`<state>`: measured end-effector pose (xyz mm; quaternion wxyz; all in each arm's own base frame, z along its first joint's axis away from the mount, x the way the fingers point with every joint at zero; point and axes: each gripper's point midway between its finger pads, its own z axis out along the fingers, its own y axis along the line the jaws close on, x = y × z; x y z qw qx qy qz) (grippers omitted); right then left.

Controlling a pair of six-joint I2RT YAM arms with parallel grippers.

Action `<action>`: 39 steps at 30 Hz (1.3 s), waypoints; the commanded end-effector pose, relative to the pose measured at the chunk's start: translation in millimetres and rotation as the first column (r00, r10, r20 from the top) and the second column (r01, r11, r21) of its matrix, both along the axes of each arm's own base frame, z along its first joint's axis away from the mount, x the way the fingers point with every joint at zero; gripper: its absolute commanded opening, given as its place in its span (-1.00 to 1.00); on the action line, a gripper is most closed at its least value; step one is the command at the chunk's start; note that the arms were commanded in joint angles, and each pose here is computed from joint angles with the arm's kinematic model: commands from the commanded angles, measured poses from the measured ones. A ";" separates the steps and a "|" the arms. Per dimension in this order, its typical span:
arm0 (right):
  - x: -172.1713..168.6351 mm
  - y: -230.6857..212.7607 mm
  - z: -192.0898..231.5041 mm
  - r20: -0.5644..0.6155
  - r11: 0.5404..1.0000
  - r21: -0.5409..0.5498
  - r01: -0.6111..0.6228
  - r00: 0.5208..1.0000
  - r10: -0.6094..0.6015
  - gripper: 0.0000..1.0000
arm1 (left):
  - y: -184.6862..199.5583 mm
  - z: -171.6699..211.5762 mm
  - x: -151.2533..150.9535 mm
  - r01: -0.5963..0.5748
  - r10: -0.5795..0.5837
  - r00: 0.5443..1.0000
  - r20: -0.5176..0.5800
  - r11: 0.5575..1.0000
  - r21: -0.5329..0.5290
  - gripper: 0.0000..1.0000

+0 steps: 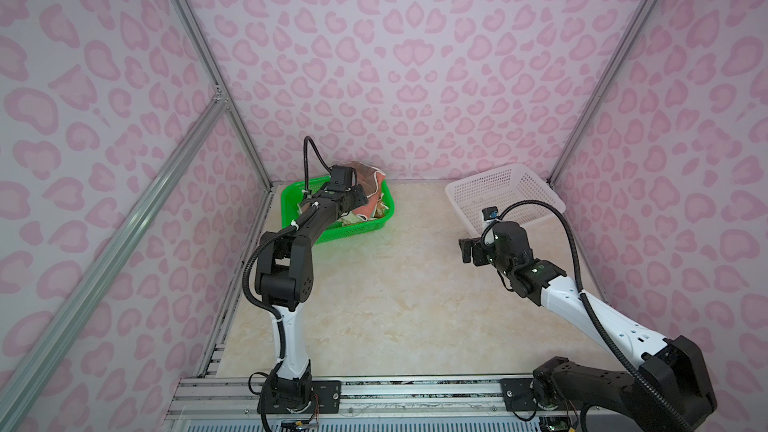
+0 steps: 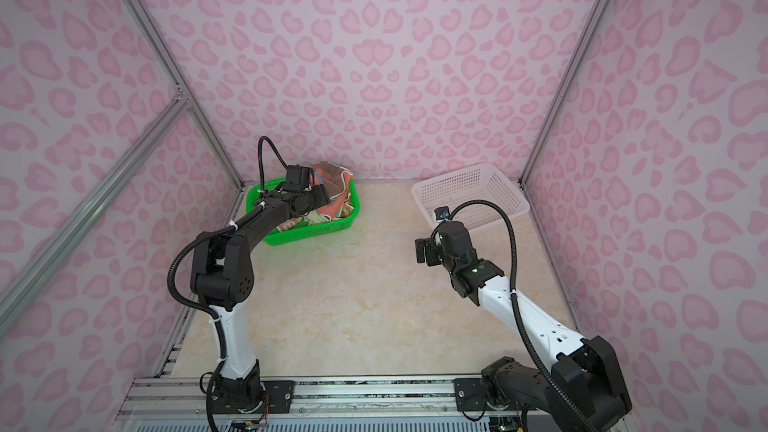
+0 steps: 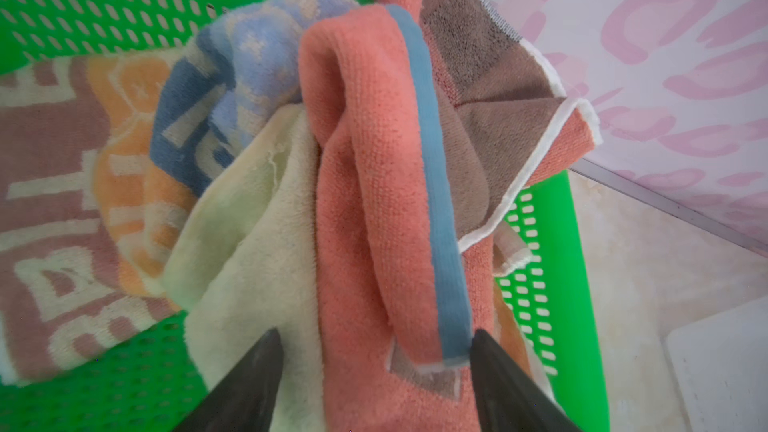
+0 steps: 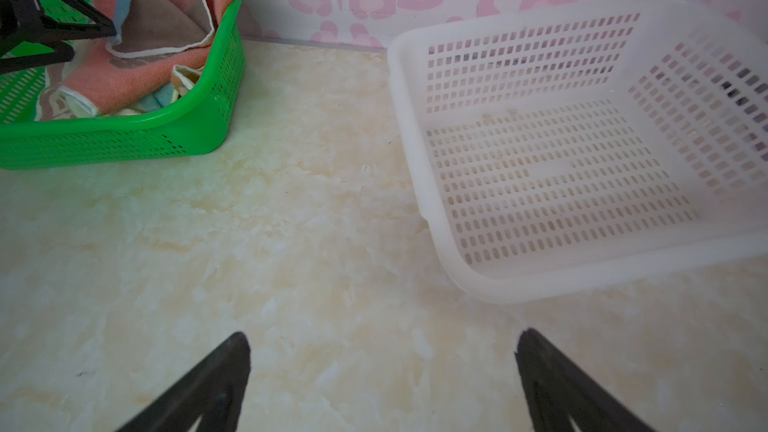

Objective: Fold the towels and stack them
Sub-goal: 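Grasp the coral towel in the green basket with the left gripper while the right advances, then lift the coral towel out of the green basket with the left gripper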

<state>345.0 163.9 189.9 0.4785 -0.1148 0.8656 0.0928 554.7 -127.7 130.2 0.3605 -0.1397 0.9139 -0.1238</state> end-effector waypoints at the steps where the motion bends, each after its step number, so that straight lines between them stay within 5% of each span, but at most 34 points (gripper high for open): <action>1: 2.3 5.8 -2.1 0.012 1.000 0.008 -0.016 1.000 0.015 1.00 | -4.4 -1.2 11.5 -0.006 0.006 1.000 0.019 1.000 -0.022 0.36; 4: 2.4 7.3 -6.9 0.003 1.000 0.001 -0.020 1.000 0.020 1.00 | -7.0 -7.0 16.5 -0.005 0.005 1.000 0.014 1.000 -0.027 0.27; 10: 1.8 12.1 -12.6 -0.007 0.999 0.003 -0.033 0.999 0.033 0.99 | -12.9 -3.9 22.9 0.007 -0.006 1.000 0.019 0.999 -0.046 -0.95; 20: -1.6 18.1 -19.4 -0.020 0.999 0.002 -0.050 0.999 0.050 1.00 | -17.2 46.1 12.7 0.059 -0.053 0.992 0.115 0.997 -0.047 -0.92; 22: -1.8 19.5 -20.9 -0.023 0.999 0.001 -0.053 0.998 0.053 0.99 | -16.2 54.4 9.1 0.063 -0.056 0.990 0.127 0.997 -0.047 -0.76; 28: -2.7 24.7 -25.8 -0.034 0.998 -0.003 -0.068 0.997 0.067 1.00 | -18.5 60.0 2.1 0.074 -0.065 0.990 0.126 0.995 -0.070 -0.67; 30: -3.4 25.8 -27.6 -0.038 0.997 -0.006 -0.071 0.997 0.071 1.00 | -21.2 57.1 -0.1 0.081 -0.071 0.991 0.116 0.993 -0.083 -0.39; 39: -4.8 25.6 -30.7 -0.043 0.997 -0.024 -0.074 0.996 0.073 1.00 | -20.0 33.5 -10.1 0.045 -0.039 0.998 0.052 0.993 -0.108 -0.16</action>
